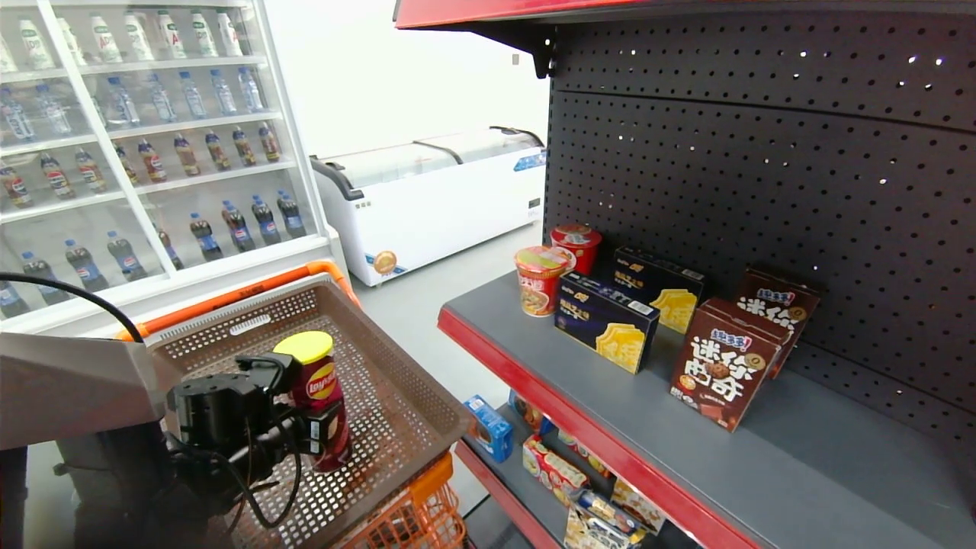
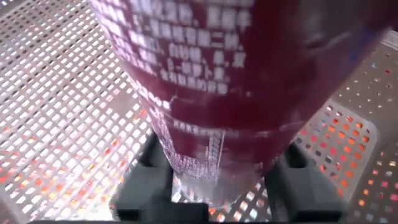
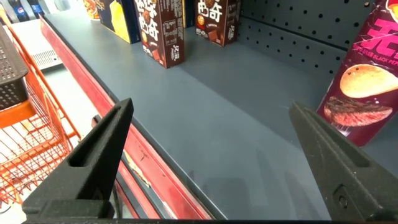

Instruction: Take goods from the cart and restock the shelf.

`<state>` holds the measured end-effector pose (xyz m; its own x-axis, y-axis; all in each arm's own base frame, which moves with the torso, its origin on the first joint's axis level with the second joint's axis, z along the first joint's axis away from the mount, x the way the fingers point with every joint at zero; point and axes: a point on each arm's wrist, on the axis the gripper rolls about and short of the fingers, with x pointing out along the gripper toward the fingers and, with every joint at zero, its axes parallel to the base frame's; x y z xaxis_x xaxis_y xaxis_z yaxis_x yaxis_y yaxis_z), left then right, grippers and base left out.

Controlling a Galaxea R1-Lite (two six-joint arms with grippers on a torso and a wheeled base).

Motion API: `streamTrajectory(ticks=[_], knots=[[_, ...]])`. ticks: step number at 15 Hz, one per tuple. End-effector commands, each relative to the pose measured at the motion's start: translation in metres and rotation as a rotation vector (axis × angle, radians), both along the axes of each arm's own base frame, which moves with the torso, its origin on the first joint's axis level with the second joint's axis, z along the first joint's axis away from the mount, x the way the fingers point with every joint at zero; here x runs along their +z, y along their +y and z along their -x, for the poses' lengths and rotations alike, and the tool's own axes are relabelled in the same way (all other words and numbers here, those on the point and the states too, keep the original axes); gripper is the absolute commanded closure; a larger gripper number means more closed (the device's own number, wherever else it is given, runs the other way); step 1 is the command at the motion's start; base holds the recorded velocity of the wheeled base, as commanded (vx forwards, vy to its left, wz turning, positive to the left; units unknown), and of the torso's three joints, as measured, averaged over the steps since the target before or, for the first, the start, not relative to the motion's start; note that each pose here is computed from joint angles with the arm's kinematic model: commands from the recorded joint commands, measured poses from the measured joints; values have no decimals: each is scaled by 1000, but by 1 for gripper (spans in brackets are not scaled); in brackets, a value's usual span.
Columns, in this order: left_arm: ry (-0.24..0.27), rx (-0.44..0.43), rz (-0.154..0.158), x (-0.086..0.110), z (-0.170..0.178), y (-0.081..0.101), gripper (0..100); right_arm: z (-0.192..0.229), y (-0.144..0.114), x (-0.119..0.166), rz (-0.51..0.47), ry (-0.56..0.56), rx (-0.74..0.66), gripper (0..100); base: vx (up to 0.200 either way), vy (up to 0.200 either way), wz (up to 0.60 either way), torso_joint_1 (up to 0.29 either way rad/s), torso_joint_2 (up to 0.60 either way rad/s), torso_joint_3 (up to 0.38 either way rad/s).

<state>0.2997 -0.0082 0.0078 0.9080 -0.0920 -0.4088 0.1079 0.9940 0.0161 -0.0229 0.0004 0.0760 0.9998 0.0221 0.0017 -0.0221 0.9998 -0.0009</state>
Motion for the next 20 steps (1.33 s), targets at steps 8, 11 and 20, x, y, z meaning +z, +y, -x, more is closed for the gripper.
streamTrajectory(ticks=[8,11,20], knots=[[-39,27,76,144,80,12,100,0,0,0,1,0,1,0,0,0,0,0,0,0],[-17,-34,102,158,152,2,100,0,0,0,1,0,1,0,0,0,0,0,0,0],[-379,-88,63,142,274,4,100,0,0,0,1,0,1,0,0,0,0,0,0,0]])
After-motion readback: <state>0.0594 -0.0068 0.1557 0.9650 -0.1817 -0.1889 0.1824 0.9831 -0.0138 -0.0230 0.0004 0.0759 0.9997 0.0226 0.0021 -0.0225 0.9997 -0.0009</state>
